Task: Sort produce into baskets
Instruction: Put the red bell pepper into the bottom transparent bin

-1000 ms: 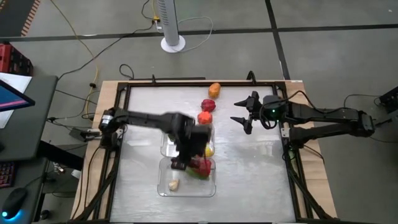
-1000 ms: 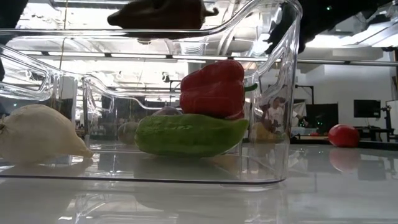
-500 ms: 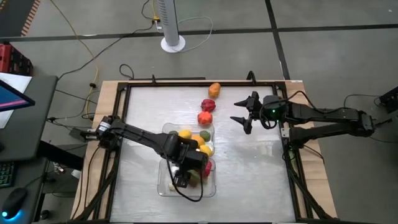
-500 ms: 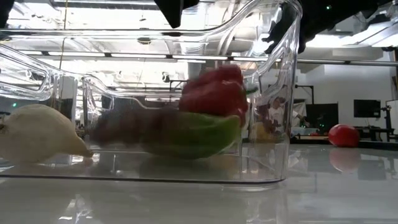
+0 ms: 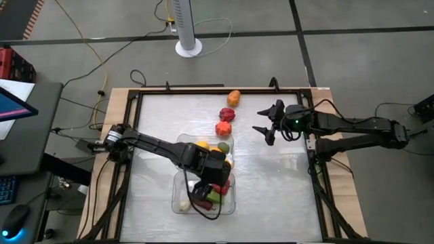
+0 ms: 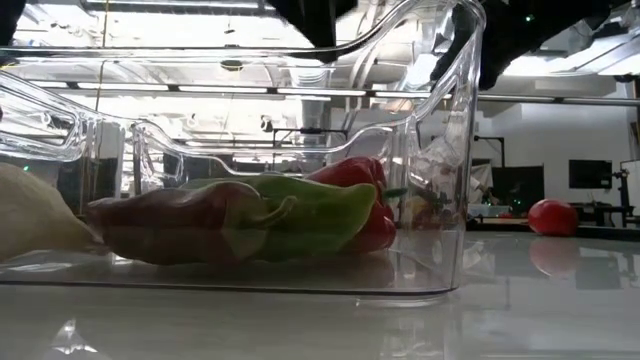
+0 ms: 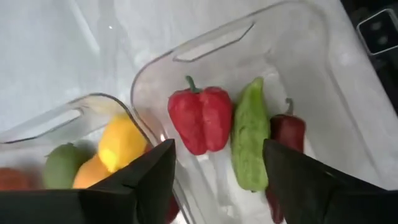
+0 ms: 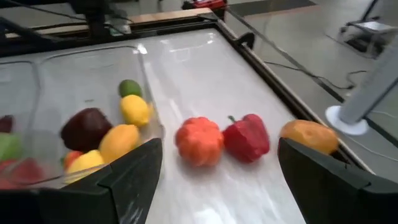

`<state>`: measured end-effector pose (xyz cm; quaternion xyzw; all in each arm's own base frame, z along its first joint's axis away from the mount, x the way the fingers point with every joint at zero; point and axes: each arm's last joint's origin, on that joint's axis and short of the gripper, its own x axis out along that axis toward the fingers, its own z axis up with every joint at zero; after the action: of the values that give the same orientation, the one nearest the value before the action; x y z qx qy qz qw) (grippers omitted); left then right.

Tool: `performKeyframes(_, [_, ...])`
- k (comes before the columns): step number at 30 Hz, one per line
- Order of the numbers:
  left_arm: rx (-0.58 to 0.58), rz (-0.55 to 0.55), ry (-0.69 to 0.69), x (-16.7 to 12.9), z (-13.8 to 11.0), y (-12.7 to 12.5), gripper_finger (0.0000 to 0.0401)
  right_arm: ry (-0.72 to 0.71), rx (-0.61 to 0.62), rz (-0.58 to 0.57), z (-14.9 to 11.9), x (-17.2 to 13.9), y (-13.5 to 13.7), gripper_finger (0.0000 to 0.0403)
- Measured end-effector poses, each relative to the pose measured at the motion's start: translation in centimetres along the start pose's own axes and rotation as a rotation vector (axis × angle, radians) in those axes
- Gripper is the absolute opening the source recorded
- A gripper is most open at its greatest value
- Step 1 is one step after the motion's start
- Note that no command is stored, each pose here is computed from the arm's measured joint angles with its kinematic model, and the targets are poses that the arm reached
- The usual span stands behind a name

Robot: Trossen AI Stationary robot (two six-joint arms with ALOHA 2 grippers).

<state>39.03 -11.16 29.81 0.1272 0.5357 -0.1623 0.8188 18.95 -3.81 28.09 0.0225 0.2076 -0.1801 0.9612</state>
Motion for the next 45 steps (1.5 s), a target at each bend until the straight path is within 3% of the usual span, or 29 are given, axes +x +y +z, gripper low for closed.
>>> performKeyframes(6, [-0.017, -0.025, -0.050, 2.6, -3.1, 1.4, 0.0201, 0.013, -0.005, -0.088, -1.2, 0.8, -0.6, 0.0345])
performKeyframes(10, [-0.043, 0.003, -0.117, 2.6, -5.4, 2.3, 0.0190, -0.012, -0.023, -0.123, -2.5, 2.3, -1.2, 0.0345])
performKeyframes(16, [0.053, 0.137, -0.486, -1.8, -7.2, 3.0, 0.0181, -0.047, -0.009, -0.132, -3.5, 5.7, -2.3, 0.0345])
performKeyframes(20, [0.135, 0.328, -0.724, -4.9, -9.2, 3.7, 0.0178, -0.030, 0.001, -0.134, -4.6, 8.7, -2.4, 0.0345])
performKeyframes(24, [0.075, 0.535, -0.845, -7.9, -11.7, 4.4, 0.0178, -0.011, -0.068, -0.136, -5.4, 11.5, -2.5, 0.0348])
performKeyframes(27, [0.023, 0.590, -0.911, -10.4, -13.0, 4.4, 0.0178, 0.005, -0.115, -0.110, -4.7, 13.7, -3.2, 0.0358])
performKeyframes(31, [-0.034, 0.580, -0.947, -12.1, -14.6, 3.8, 0.0178, 0.090, -0.119, -0.051, -3.5, 16.8, -4.8, 0.0378])
performKeyframes(36, [-0.054, 0.552, -0.919, -10.8, -17.1, 2.9, 0.0178, 0.262, -0.178, -0.005, -2.2, 19.8, -6.1, 0.0397])
performKeyframes(42, [-0.094, 0.667, -0.896, -10.6, -18.9, 2.6, 0.0178, 0.273, -0.245, 0.012, -0.9, 21.1, -6.3, 0.0397])
performKeyframes(45, [-0.117, 0.650, -0.893, -10.7, -19.6, 2.3, 0.0178, 0.294, -0.238, 0.033, -1.3, 21.1, -6.9, 0.0399])
